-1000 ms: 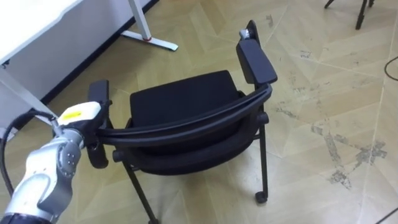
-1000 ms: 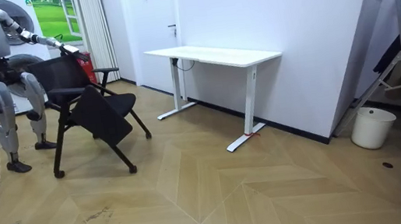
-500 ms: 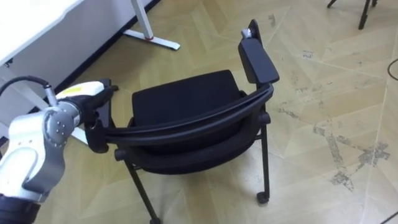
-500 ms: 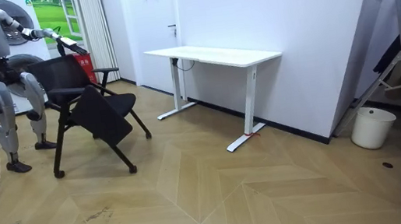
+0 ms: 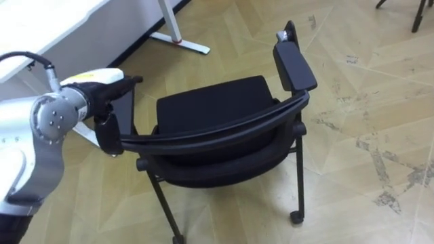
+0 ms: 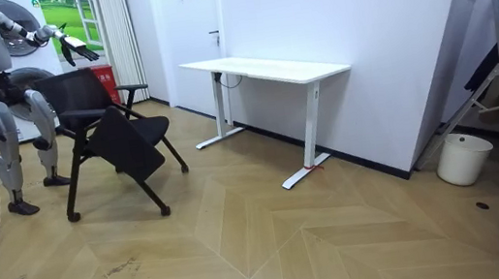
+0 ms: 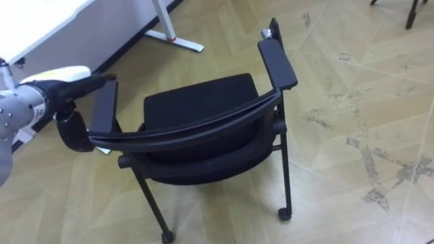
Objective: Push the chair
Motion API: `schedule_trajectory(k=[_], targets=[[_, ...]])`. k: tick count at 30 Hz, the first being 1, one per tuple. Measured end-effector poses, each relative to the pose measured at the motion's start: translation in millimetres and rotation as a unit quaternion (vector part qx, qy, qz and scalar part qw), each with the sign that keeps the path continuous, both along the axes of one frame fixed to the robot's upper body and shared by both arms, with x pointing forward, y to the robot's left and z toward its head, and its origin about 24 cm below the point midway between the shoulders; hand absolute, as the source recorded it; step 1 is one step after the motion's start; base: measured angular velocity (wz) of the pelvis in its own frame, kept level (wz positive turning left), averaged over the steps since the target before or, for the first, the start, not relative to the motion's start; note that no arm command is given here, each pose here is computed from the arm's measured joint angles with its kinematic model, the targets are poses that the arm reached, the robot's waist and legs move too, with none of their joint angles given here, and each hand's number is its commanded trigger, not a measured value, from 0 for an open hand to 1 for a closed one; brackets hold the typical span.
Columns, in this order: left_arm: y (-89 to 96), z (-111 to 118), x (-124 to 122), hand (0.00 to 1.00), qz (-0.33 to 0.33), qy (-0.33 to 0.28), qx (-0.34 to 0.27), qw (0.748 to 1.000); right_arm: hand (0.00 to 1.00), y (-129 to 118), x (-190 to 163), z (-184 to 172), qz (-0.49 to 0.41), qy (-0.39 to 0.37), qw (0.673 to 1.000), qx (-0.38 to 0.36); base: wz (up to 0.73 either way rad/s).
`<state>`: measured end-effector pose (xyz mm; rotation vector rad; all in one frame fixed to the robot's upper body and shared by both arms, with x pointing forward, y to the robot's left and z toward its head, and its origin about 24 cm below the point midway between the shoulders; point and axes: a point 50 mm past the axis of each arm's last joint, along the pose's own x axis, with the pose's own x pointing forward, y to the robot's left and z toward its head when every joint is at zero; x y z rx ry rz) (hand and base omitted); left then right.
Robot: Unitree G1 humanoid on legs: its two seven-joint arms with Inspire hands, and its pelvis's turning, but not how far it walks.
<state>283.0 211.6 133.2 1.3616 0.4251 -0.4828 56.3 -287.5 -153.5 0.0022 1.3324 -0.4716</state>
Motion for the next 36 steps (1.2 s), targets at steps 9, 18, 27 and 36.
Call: schedule_trajectory(k=[9,18,27,36], targets=[[-11.6,-9.3,-2.4,0.0,-0.028,0.031,0.0,0.999,0.0,2.7,0.1,-0.9,0.02,0.004,1.0,0.008,0.0],[-18.2,-35.0,-3.0,0.0,-0.039,0.094,-0.004,0.995,0.0,2.2,0.2,-0.8,0.007,0.003,1.0,0.004,-0.01],[-19.3,-64.0,-1.7,0.0,-0.014,0.144,-0.034,0.989,0.0,2.6,0.1,-0.9,0.006,0.004,1.0,0.006,0.0],[-14.0,-84.9,3.7,1.0,0.015,0.145,-0.035,0.989,0.0,4.4,1.1,-1.3,-0.008,-0.002,1.0,0.001,-0.02]])
